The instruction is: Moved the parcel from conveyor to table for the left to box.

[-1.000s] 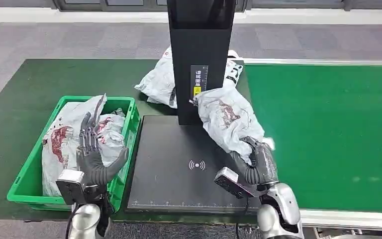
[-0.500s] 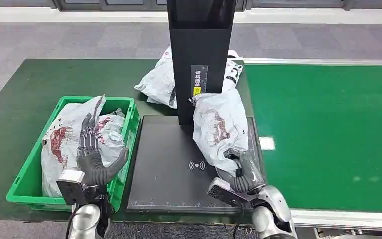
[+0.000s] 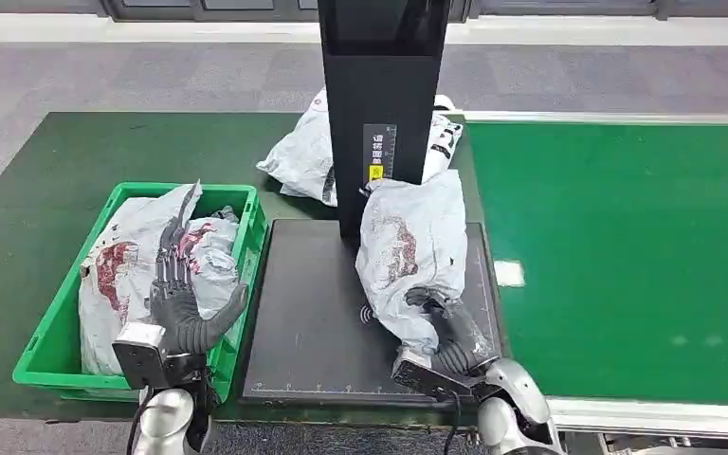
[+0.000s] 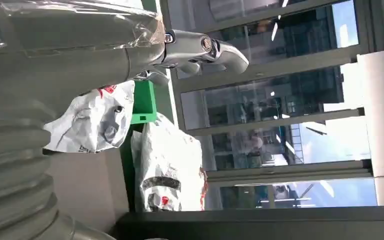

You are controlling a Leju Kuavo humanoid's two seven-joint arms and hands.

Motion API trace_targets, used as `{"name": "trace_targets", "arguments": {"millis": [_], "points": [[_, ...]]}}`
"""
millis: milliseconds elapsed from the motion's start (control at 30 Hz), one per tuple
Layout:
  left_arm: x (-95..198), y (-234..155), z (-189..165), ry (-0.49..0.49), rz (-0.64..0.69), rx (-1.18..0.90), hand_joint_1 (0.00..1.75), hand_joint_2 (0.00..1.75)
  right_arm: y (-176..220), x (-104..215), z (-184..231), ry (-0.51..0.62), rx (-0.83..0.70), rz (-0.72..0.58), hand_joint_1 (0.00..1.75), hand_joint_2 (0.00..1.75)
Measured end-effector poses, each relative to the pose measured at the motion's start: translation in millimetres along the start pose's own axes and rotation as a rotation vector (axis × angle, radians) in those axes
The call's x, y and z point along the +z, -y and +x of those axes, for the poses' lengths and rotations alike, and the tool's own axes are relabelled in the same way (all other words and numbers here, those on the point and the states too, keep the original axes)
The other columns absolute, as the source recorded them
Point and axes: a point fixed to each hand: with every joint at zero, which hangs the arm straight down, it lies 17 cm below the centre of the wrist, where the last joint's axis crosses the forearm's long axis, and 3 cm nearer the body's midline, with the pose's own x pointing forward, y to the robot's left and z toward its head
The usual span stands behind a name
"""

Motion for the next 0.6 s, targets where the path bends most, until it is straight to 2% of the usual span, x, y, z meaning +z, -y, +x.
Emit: {"name": "trace_targets", "arguments": {"millis": [133,333,600], "points": [[1.0,1.7,-2.0,-0.005,-0.007,-0.001,0.00,1.75,1.9,0.2,2.5,0.013,-0.040,-0.010,0.00,1.75],[3.0,4.6,-6.2,-0.016,-0.018,0.003,0.00,1.75,15.1,3.7,26.0,0.121,-0.088,-0.056,0.00,1.75],[4.2,5.6,-8.5,-0.023,-0.021,0.002,0.00,1.75,44.1,3.9,41.4,0.170,-0.038,-0.150,0.00,1.75]]}}
